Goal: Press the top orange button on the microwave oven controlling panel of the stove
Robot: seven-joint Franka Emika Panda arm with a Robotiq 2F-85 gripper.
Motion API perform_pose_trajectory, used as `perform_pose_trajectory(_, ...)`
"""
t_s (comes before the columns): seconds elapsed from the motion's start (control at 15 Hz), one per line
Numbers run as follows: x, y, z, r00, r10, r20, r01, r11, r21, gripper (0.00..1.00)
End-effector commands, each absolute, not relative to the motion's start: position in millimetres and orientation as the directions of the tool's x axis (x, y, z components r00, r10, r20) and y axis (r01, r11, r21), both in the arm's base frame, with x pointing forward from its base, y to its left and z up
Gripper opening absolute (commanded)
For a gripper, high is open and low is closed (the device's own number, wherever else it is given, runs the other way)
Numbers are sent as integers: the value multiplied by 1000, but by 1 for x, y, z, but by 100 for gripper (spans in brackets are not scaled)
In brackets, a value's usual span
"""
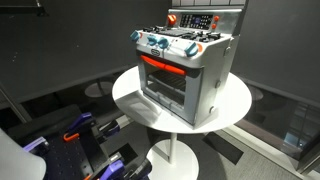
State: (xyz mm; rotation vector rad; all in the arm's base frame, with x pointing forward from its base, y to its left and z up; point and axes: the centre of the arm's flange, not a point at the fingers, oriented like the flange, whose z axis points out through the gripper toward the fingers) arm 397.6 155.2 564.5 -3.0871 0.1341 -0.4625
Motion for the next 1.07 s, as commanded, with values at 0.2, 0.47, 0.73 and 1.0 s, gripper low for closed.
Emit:
perform_pose_trajectory(0.2,436,148,588,923,-120,366,-123,-992,-15,100)
perform_pose_trajectory(0.47,463,133,591,905,-160,394,-172,-985,-5,100)
perform_pose_trajectory(0.73,490,113,583,882,-203,425,-228,-974,8,100)
perform_pose_trajectory(1.0,517,90,568,866,-247,434,-281,-960,14,100)
